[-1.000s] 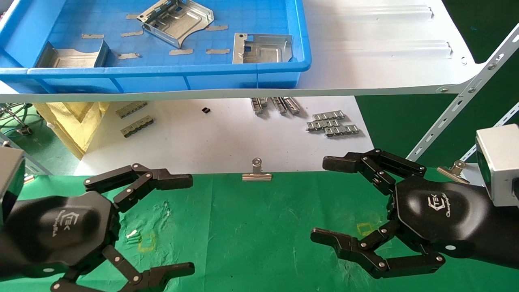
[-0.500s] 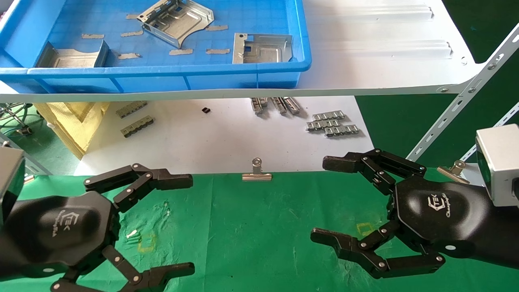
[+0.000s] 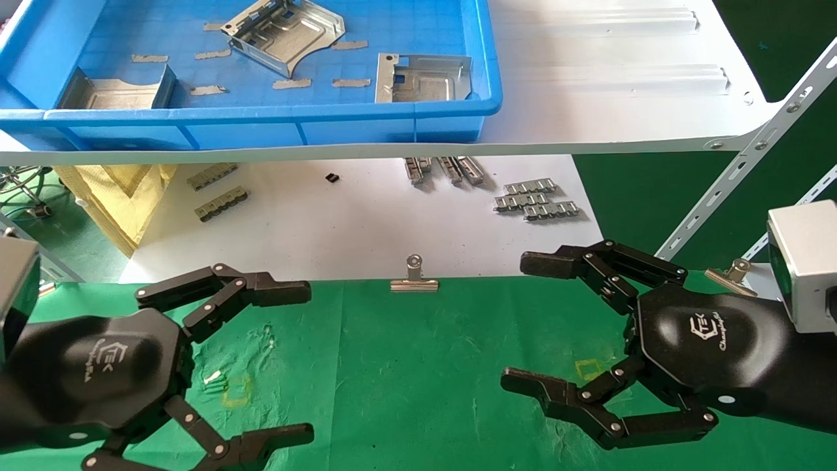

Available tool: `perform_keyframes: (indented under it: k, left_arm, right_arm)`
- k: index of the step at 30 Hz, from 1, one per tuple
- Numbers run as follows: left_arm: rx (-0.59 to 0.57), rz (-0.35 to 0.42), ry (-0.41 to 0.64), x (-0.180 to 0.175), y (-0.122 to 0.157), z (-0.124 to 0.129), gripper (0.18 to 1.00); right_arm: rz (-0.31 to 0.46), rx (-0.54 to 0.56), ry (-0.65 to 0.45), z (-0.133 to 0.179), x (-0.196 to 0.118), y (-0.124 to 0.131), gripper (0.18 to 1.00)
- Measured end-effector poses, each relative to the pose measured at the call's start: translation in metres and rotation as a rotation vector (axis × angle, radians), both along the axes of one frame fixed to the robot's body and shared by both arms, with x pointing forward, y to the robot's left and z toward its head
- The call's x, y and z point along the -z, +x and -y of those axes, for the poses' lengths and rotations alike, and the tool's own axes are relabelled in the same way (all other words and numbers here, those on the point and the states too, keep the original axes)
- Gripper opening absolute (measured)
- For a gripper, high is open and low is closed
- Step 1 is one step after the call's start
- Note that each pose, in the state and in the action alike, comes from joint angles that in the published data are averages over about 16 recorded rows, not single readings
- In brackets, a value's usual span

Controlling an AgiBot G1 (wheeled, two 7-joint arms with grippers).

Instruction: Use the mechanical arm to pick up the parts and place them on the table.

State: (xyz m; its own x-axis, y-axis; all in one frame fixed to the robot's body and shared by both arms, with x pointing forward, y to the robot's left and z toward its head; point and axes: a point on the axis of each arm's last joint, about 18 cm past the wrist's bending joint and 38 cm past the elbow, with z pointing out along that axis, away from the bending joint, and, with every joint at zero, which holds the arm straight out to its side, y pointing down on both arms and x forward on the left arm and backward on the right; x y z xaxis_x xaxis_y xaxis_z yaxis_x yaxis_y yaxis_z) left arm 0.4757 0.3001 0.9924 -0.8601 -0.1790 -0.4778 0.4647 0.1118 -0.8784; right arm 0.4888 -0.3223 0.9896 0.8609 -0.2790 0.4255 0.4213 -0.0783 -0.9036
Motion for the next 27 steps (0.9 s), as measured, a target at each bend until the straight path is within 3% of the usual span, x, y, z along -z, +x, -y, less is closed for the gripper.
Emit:
perform_keyframes:
  k: [27]
  left_arm:
    - [0.0, 0.0, 0.0, 0.0, 0.0, 0.0, 1.001]
  right_arm:
    - [0.0, 0.0, 0.0, 0.0, 0.0, 0.0, 0.99]
